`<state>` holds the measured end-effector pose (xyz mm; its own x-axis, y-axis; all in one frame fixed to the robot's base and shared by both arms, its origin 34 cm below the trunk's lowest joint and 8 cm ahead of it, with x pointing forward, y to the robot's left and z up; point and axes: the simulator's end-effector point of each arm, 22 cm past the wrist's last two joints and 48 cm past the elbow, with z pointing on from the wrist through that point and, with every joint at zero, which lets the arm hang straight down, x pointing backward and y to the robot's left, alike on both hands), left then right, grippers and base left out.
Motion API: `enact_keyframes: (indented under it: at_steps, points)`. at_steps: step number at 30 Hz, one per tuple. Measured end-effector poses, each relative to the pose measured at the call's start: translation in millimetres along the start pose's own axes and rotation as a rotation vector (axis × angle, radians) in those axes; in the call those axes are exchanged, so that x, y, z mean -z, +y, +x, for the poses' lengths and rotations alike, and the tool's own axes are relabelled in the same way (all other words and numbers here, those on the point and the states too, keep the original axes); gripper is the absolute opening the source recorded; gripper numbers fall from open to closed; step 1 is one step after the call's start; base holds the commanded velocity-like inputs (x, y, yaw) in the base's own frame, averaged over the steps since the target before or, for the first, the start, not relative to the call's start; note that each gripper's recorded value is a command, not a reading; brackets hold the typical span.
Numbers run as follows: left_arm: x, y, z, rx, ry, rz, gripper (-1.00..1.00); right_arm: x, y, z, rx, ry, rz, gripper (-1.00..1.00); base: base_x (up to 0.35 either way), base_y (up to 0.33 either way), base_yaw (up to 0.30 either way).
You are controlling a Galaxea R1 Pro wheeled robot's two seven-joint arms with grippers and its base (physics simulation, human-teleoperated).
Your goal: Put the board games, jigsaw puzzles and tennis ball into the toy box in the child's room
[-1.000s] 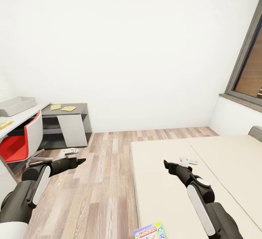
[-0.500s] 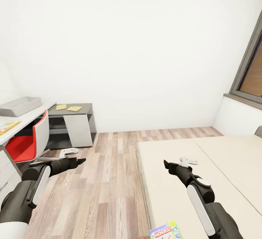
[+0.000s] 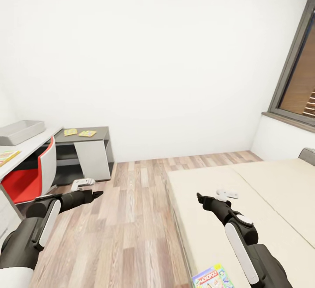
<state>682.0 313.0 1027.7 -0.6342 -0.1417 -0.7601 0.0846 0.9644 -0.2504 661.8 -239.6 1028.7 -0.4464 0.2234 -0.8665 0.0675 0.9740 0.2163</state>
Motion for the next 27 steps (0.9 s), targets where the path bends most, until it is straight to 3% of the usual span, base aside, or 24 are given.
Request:
enact_keyframes:
  at_steps: [27]
  points:
    - [10.1,-4.4,-11.4,-0.006,-0.027,0.006,1.00,7.4,3.0,-12.0,0.000,-0.025,-0.006,1.00,0.000,0.284,-0.231]
